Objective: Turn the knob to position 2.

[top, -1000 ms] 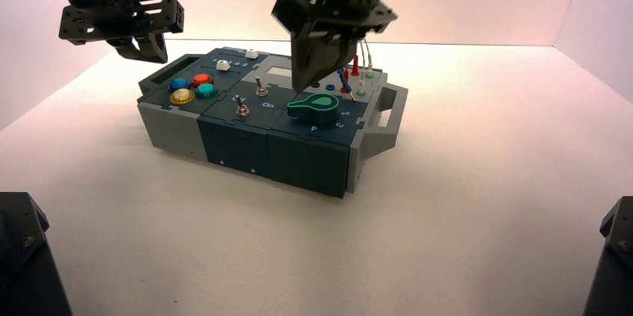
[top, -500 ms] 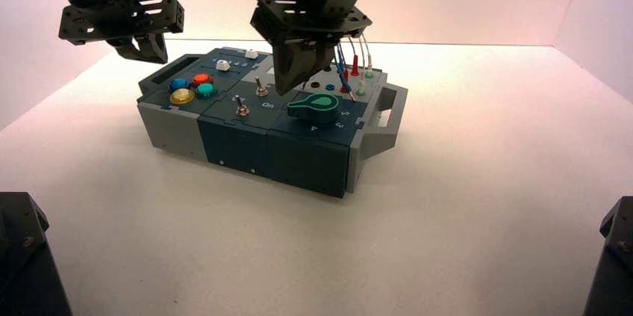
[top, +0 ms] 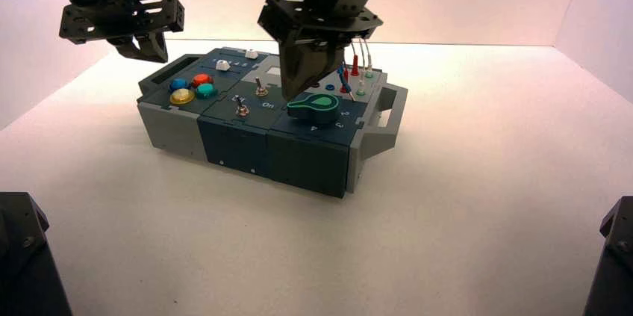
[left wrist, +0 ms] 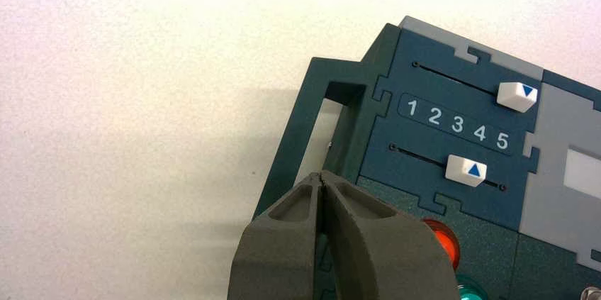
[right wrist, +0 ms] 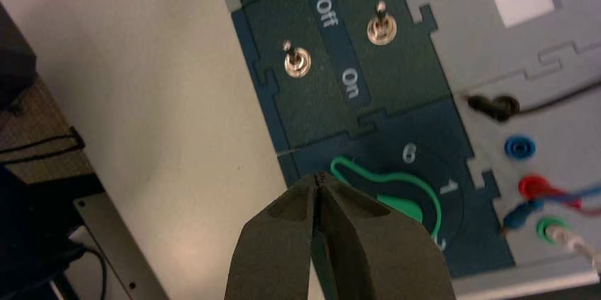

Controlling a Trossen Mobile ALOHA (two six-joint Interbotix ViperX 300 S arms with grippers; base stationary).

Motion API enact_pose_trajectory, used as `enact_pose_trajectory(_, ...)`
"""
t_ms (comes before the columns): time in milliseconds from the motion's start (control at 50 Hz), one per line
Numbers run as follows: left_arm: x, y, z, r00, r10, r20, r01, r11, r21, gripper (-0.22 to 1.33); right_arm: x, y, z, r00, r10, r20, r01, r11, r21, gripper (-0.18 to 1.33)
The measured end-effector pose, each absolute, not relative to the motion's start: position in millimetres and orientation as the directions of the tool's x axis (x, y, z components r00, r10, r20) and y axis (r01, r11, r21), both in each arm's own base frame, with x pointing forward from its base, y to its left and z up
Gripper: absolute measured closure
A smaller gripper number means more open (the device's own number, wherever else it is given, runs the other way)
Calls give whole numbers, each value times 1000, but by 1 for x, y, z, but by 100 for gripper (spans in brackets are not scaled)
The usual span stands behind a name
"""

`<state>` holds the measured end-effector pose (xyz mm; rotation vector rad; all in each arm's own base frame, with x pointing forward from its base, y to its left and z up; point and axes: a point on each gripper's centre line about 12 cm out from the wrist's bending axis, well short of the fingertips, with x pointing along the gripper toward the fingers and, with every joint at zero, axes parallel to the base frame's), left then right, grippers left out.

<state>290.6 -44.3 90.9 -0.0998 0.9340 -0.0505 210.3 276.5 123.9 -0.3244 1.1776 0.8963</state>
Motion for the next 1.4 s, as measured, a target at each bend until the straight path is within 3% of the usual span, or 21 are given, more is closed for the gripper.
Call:
enact_pose_trajectory(480, 291, -44, 91, 593, -86, -801, -1, 994, -108, 127, 199, 276, 114, 85, 429, -899, -745, 627, 228, 129)
enact_pose_trajectory(1400, 289, -44, 90, 578, -88, -811, -2, 994, -110, 127, 232, 314, 91, 80, 409, -909, -758, 617, 211, 129)
